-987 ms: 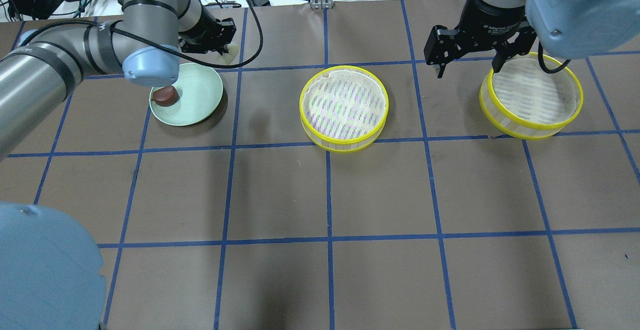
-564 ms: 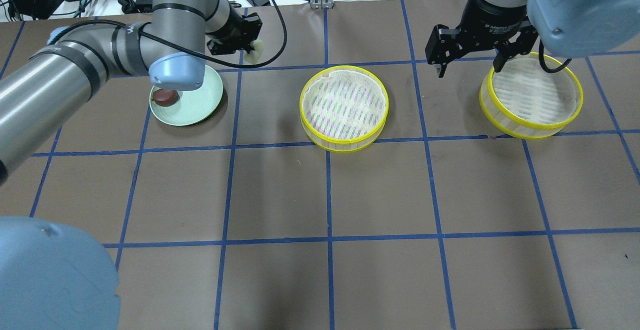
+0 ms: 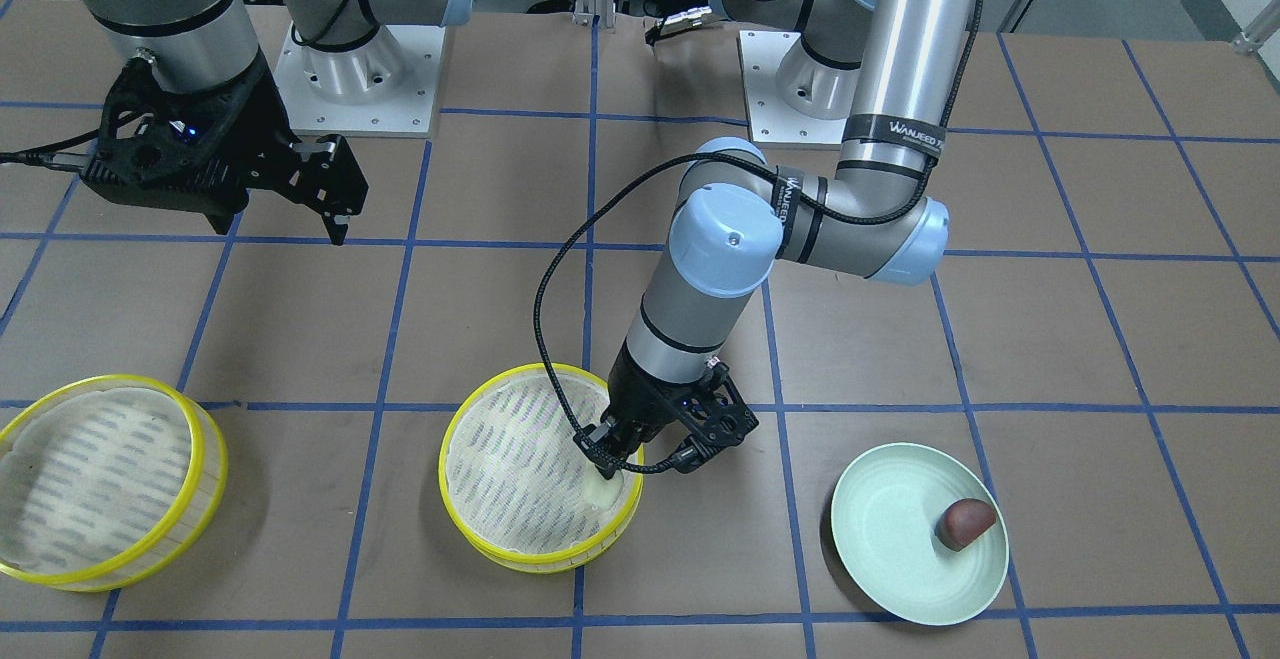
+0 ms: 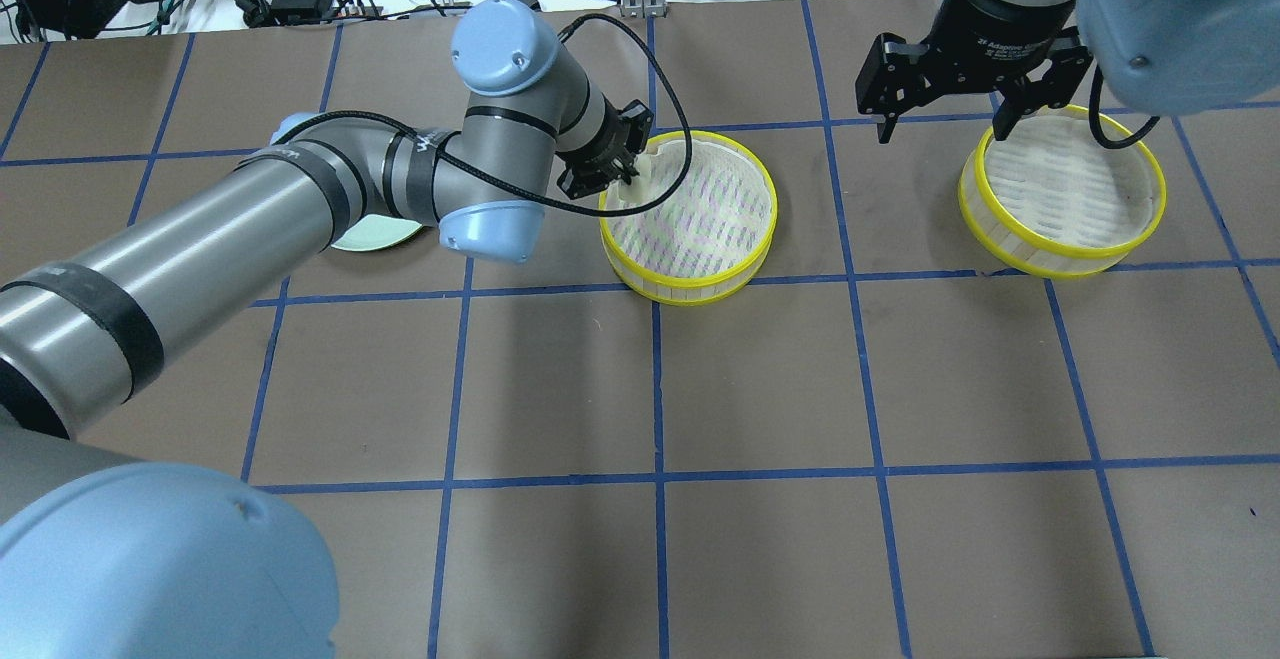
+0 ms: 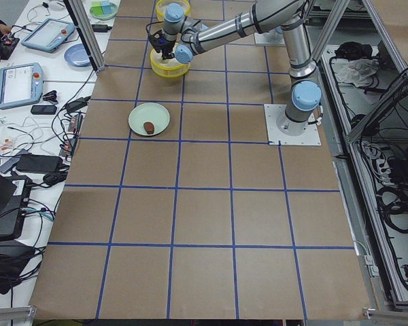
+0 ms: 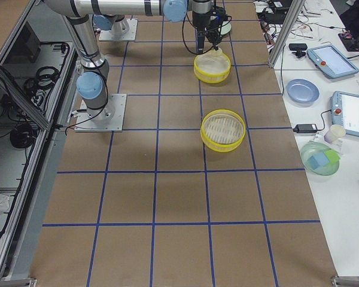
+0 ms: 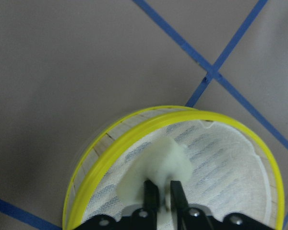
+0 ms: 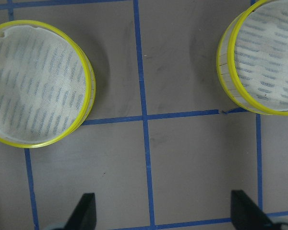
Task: Stack buns with steamer
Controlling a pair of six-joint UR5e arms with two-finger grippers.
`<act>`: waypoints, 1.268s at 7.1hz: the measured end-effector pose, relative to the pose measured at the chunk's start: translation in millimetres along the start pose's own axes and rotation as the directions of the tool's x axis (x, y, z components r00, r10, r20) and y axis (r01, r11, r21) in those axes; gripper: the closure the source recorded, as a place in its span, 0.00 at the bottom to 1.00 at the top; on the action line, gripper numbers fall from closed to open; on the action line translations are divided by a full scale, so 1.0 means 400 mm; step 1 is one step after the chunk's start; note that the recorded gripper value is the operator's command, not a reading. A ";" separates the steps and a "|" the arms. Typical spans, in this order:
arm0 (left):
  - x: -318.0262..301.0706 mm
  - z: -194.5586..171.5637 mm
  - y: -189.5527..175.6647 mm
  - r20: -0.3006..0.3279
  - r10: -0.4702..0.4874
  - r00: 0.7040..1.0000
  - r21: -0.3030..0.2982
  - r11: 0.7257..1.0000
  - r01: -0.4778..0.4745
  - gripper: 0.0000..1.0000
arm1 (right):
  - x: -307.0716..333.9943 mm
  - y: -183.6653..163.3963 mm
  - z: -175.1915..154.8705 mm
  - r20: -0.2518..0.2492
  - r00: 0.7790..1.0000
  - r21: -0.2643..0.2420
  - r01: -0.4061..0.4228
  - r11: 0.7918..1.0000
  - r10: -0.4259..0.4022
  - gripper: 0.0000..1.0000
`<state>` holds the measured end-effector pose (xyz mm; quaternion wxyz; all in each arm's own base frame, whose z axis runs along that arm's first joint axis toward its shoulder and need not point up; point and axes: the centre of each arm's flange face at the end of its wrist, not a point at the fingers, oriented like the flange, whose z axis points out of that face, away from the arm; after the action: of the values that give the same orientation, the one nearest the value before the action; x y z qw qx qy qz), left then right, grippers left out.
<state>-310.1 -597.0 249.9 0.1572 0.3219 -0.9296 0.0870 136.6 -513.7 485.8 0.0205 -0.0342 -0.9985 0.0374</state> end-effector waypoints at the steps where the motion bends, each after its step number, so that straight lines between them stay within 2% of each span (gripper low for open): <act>1: -0.003 0.002 0.014 0.001 0.003 1.000 0.002 1.000 -0.003 0.00 | -0.004 0.000 -0.001 0.017 1.000 0.001 -0.002 1.000 0.002 0.01; 3: 0.020 -0.042 0.014 -0.040 -0.008 0.999 -0.002 1.000 0.008 0.00 | -0.007 0.001 -0.005 0.032 0.999 0.003 -0.003 1.000 0.003 0.00; 4: 0.030 -0.080 -0.015 -0.043 0.011 0.999 -0.001 1.000 -0.011 0.00 | -0.007 0.000 -0.008 0.033 0.999 0.011 -0.001 1.000 0.001 0.00; 6: -0.020 -0.196 -0.187 0.034 0.174 0.984 0.019 0.984 -0.175 0.00 | 0.002 -0.017 -0.016 0.028 0.999 0.052 0.016 0.999 -0.018 0.00; 7: -0.088 -0.262 -0.289 0.093 0.284 0.954 0.012 0.958 -0.287 0.00 | 0.040 -0.053 -0.002 0.018 1.000 0.071 0.024 0.997 -0.025 0.00; 8: -0.169 -0.309 -0.380 0.163 0.401 0.901 -0.003 0.914 -0.406 0.00 | 0.128 -0.113 0.036 0.007 1.000 0.070 0.019 0.997 -0.020 0.00; 9: -0.245 -0.333 -0.451 0.234 0.512 0.826 -0.036 0.854 -0.519 0.00 | 0.264 -0.187 0.089 -0.004 1.000 0.057 0.028 0.998 -0.028 0.03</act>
<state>-93.0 -646.3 351.5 0.0121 0.0692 -0.9924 0.1009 25.0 -583.4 459.9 0.0236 -0.0196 -0.9974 0.0657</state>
